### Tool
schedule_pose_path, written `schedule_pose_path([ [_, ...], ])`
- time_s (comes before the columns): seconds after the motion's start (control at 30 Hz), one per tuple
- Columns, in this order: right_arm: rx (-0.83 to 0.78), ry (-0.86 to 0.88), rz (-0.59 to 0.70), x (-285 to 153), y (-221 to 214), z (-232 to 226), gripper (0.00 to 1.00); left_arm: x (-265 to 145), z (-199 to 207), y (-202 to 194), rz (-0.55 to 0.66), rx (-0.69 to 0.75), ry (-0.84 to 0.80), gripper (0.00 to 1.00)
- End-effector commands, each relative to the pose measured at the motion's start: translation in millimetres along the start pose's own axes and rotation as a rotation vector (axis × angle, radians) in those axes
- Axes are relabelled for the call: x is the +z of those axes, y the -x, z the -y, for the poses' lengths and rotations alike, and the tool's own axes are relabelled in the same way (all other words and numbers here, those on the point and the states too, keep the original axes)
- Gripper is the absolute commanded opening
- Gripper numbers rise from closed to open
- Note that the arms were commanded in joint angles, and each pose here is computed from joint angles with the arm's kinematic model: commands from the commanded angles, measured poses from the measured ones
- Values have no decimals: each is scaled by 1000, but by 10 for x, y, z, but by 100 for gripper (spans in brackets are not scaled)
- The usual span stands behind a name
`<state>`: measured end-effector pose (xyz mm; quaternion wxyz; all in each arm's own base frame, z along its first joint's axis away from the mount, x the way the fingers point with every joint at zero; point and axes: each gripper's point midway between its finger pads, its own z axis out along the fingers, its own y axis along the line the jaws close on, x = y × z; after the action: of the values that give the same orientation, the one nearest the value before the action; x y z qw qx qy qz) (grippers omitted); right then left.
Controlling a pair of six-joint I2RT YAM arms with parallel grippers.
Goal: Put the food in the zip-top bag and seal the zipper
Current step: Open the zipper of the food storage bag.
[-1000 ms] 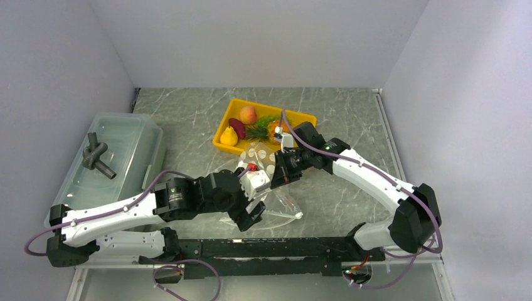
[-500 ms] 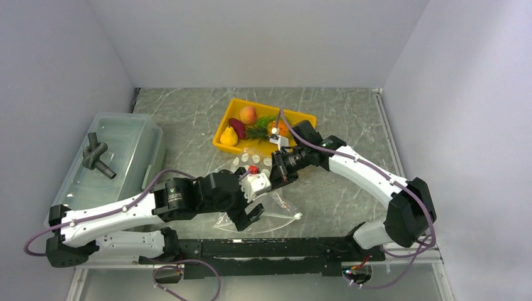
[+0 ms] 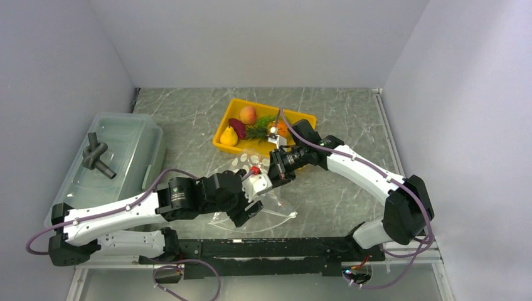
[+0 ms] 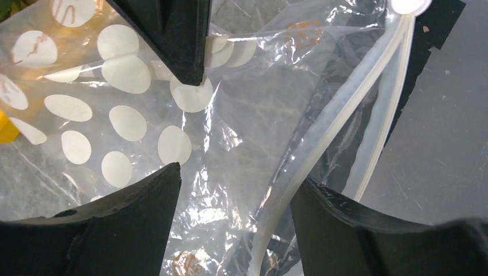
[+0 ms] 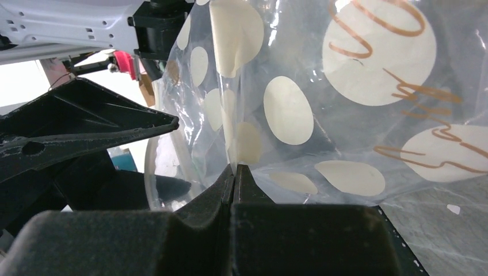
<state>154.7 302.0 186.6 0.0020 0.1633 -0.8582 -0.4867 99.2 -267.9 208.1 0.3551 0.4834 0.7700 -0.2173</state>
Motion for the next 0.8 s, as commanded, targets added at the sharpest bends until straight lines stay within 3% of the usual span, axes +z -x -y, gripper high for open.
schedule_pose_path([
  [0.0,-22,69,14,-21,84,-165,0,-170,-84,222,96,9,41,69],
  [0.3,-20,96,5,-7,80,-198,0,-176,-136,186,86,5,71,42],
  [0.5,-19,94,2,3,79,-182,0,-146,-169,181,64,11,93,0],
  [0.63,-40,53,29,-43,126,-171,0,-191,-262,213,84,0,145,0],
  [0.77,-56,0,71,-122,178,-139,9,-266,-353,240,117,-28,195,0],
])
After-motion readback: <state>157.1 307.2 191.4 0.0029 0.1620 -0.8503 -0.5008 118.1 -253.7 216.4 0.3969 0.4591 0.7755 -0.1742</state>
